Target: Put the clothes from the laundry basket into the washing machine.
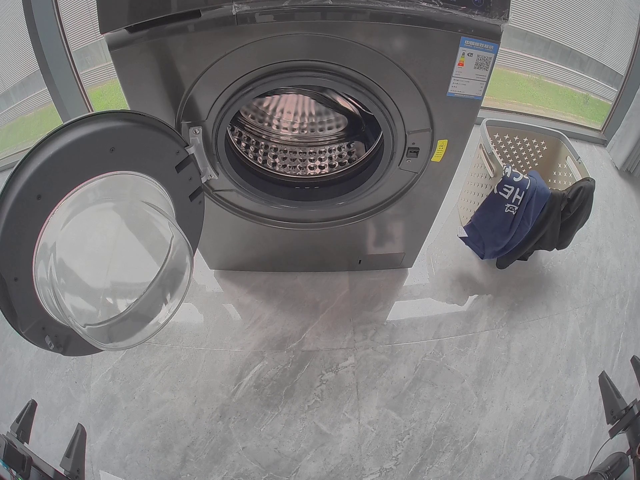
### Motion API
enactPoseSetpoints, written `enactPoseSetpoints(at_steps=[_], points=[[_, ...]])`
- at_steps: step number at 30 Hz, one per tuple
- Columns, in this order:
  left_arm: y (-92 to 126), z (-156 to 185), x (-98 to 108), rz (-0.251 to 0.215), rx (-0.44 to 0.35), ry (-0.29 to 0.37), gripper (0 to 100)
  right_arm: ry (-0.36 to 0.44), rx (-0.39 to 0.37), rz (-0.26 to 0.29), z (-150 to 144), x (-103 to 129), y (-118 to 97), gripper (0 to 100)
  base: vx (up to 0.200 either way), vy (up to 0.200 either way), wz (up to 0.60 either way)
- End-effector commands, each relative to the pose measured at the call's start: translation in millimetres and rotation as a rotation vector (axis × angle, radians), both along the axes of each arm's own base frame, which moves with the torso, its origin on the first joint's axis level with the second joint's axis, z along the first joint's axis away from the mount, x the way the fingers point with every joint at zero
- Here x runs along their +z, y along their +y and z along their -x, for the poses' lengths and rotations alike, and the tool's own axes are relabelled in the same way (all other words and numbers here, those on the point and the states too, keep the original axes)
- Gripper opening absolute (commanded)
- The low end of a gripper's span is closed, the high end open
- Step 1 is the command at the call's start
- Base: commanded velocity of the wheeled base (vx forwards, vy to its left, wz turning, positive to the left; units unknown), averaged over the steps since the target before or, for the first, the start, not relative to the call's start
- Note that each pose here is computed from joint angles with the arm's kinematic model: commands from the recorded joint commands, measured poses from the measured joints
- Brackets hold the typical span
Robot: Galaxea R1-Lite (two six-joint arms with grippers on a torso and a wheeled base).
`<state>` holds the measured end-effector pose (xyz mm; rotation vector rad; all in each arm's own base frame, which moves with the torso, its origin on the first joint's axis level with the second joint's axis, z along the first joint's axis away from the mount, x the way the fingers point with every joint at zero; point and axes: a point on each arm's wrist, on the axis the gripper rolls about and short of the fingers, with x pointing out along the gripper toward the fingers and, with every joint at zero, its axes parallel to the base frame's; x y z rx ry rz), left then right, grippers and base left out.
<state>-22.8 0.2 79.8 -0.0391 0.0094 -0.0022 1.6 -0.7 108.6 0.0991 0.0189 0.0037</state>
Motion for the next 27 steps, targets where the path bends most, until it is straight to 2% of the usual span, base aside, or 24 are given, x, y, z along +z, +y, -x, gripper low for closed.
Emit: enactPoseSetpoints(at_steps=[1, 3, 7, 10, 14, 15, 18, 19, 21, 27], points=[[0.0, -0.1, -3.4, 0.001, 0.001, 0.001, 100, -0.062, -0.028, 0.002, 14.2, -13.7, 0.2, 100, 0.000, 0.000, 0.00], [0.0, -0.2, -3.8, 0.001, 0.001, 0.003, 100, -0.065, -0.026, -0.001, 23.5, -26.4, 0.3, 100, 0.000, 0.000, 0.00], [0.0, -0.3, -3.8, -0.001, -0.001, 0.004, 100, -0.098, -0.051, 0.004, 24.7, -24.9, -0.4, 100, 0.000, 0.000, 0.00], [0.0, -0.3, -3.8, 0.001, 0.001, 0.004, 100, -0.096, -0.079, 0.031, 24.7, -25.1, -1.0, 100, 0.000, 0.000, 0.00], [0.0, -0.3, -3.8, -0.001, -0.001, 0.004, 100, -0.044, -0.028, 0.067, 24.4, -30.4, 0.2, 100, 0.000, 0.000, 0.00], [0.0, -0.2, -3.4, 0.001, 0.001, 0.003, 100, -0.004, 0.043, 0.097, 25.0, -33.5, 1.5, 100, 0.000, 0.000, 0.00], [0.0, -0.3, -3.8, 0.002, 0.001, 0.004, 100, -0.028, 0.017, 0.090, 24.4, -32.3, 1.0, 100, 0.000, 0.000, 0.00], [0.0, -0.3, -3.8, 0.002, 0.001, 0.004, 100, -0.026, -0.012, 0.068, 24.4, -32.3, 0.4, 100, 0.000, 0.000, 0.00], [0.0, -0.3, -3.8, 0.002, 0.001, 0.004, 100, -0.026, -0.023, 0.055, 24.4, -32.3, 0.2, 100, 0.000, 0.000, 0.00], [0.0, -0.3, -3.8, 0.002, 0.001, 0.004, 100, -0.026, -0.023, 0.068, 24.4, -32.3, 0.1, 100, 0.000, 0.000, 0.00]])
